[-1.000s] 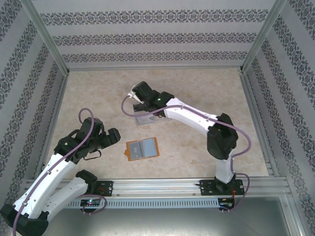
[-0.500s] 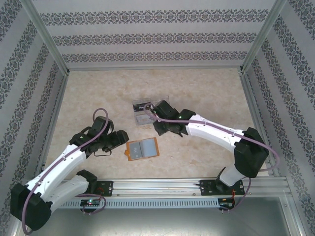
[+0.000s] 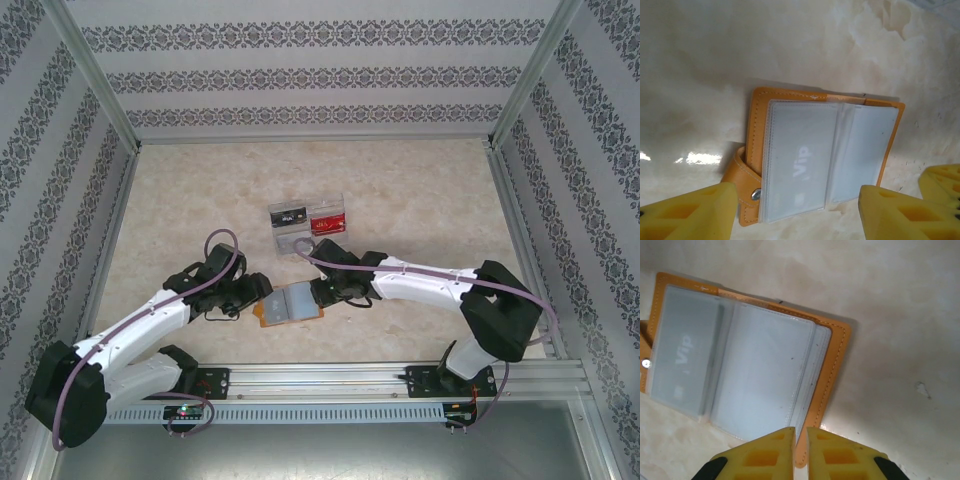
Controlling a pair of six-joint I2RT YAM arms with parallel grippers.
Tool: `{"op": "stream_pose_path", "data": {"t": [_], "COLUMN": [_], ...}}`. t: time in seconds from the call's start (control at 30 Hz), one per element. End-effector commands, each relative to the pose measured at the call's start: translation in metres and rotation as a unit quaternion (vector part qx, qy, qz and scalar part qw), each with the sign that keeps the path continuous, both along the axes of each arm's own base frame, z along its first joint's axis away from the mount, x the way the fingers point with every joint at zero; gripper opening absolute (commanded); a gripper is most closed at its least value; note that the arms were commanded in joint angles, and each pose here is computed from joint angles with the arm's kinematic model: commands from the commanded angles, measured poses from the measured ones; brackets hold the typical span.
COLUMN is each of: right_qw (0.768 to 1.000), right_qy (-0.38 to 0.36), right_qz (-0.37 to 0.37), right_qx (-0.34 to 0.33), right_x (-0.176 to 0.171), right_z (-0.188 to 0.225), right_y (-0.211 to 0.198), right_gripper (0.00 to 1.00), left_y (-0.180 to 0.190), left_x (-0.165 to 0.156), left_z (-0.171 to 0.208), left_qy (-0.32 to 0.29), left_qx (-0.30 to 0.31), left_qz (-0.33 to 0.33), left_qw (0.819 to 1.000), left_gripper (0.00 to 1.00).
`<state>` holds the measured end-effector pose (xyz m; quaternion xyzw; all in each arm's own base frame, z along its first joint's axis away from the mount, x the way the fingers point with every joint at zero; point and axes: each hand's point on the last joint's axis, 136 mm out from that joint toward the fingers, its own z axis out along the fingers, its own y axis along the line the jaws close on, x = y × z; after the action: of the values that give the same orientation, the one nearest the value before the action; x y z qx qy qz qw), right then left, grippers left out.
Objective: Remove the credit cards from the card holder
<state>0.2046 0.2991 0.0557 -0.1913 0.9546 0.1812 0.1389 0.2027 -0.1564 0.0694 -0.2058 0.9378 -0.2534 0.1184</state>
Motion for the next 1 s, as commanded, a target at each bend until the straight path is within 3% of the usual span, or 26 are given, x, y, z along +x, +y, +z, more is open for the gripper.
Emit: {"op": "stream_pose_path", "data": {"t": [0.0,0.5,0.97], "right_qw": [1.000,0.997,0.997], "right_qy": [0.019,0.045,0.054], "right_qz": [-0.008,-0.017,-0.018], "right_qx": [-0.005,-0.054,-0.052], "right_x": [-0.005,-0.011,-0.013], "right_z": [-0.017,-0.053,-0.056], "right_y": [0.001,-0.013,-0.011], "right_gripper": [0.16,0.17,0.17], "left_y": [-0.012,-0.030,-0.037], "left_x": [0.004,0.004,0.003], "left_z": [-0.002,-0.020,-0.030], "left_qy": [-0.006,0.020,0.030], "left_qx": [-0.016,-0.015,-0.010], "left_qz": [-0.002,-0.044,-0.059], "left_qw": [1.000,0.999,0.998], "left_gripper": [0.65,0.60,0.58]}}
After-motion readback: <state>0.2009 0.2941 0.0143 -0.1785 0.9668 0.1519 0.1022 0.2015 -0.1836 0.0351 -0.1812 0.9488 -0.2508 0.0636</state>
